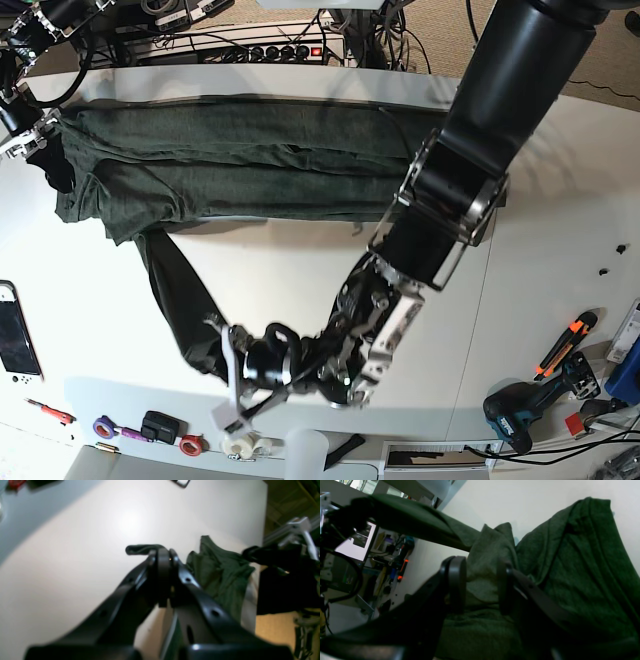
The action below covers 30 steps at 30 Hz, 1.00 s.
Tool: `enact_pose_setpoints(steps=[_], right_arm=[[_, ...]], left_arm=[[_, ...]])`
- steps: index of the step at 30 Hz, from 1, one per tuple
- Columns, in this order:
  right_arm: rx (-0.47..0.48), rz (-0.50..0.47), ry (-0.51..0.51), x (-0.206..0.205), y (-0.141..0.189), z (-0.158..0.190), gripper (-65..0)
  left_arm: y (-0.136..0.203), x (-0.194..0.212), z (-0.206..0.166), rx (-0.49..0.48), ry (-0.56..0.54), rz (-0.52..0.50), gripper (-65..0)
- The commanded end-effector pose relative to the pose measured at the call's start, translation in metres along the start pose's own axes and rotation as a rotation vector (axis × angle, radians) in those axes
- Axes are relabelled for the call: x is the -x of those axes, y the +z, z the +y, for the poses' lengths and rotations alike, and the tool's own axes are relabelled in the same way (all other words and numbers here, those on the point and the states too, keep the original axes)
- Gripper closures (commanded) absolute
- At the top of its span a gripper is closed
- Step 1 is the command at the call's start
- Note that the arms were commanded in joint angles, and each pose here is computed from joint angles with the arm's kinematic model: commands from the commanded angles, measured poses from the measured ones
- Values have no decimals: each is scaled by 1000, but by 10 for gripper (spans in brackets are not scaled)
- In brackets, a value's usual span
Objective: Layout the t-shirt on the table in an organized manner, then fold the t-shirt properly
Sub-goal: 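Pull the grasped fabric out from the shirt with the left gripper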
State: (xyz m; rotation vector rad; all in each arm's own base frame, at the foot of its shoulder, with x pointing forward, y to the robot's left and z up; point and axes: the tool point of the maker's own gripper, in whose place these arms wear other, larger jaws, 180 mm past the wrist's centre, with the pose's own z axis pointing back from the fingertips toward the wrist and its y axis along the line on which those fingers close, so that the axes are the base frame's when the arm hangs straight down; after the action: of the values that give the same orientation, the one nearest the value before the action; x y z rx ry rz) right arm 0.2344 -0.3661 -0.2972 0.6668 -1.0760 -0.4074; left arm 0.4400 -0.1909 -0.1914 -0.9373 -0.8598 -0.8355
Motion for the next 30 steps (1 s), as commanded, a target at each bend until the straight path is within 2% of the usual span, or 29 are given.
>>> enact_pose_setpoints(steps=[1,10,18,27,30], right_arm=[[-22,-48,36,-20,3,8,-210],[-23,-48,34,-19,3,8,-210],[-23,-48,34,-19,3,8,-210],[-23,-48,34,-19,3,8,-210],[4,-26,40,-15,3,3,-210]], left_arm=[[1,-44,-19,44,-46,-87,0],[20,-112,-36,75,-185,-160,0],[37,-150,-74,226,-280,-231,0],[47,-130,-109,452,-171,-125,0],[51,-123,-117,507,-155,-85,0]])
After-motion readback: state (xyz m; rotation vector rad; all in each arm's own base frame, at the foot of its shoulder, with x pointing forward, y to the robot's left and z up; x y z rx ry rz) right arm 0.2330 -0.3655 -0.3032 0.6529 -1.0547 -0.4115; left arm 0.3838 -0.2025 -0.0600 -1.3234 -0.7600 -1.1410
